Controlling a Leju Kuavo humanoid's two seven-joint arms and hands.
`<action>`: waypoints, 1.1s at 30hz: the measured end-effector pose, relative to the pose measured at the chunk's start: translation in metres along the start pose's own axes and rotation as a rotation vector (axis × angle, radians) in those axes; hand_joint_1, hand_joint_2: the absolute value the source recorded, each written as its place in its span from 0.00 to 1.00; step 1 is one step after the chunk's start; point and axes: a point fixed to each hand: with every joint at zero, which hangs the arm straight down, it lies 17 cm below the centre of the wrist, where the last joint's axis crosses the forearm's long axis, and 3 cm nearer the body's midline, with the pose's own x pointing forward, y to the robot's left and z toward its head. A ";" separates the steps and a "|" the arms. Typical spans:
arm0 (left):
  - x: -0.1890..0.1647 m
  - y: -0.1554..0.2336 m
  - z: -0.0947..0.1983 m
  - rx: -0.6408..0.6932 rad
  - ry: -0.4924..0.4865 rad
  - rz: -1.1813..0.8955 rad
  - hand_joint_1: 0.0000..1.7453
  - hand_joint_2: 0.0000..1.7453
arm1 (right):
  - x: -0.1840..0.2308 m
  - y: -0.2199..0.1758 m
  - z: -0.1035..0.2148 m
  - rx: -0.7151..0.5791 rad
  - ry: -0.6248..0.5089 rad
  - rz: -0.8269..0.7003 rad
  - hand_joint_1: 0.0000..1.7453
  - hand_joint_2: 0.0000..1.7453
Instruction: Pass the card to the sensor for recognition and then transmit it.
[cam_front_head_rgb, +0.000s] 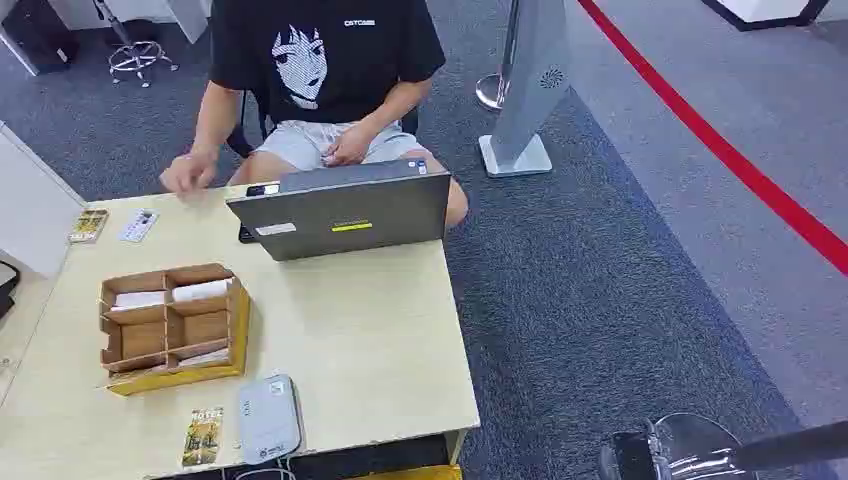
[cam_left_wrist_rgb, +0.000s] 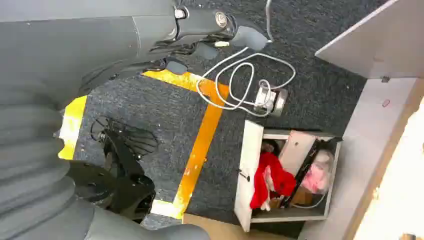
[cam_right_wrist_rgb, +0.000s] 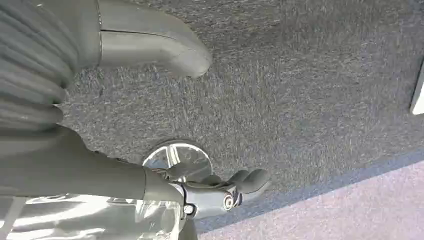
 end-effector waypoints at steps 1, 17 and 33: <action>0.001 0.002 0.000 0.010 -0.004 0.007 0.00 1.00 | 0.000 0.000 0.000 -0.001 0.002 0.000 0.00 1.00; 0.092 0.103 0.034 0.494 -0.277 0.108 0.00 1.00 | -0.011 -0.019 0.006 -0.081 0.032 0.011 0.00 1.00; 0.281 0.047 0.103 0.215 -0.992 0.006 0.00 1.00 | -0.014 -0.022 -0.005 -0.073 -0.034 0.108 0.00 1.00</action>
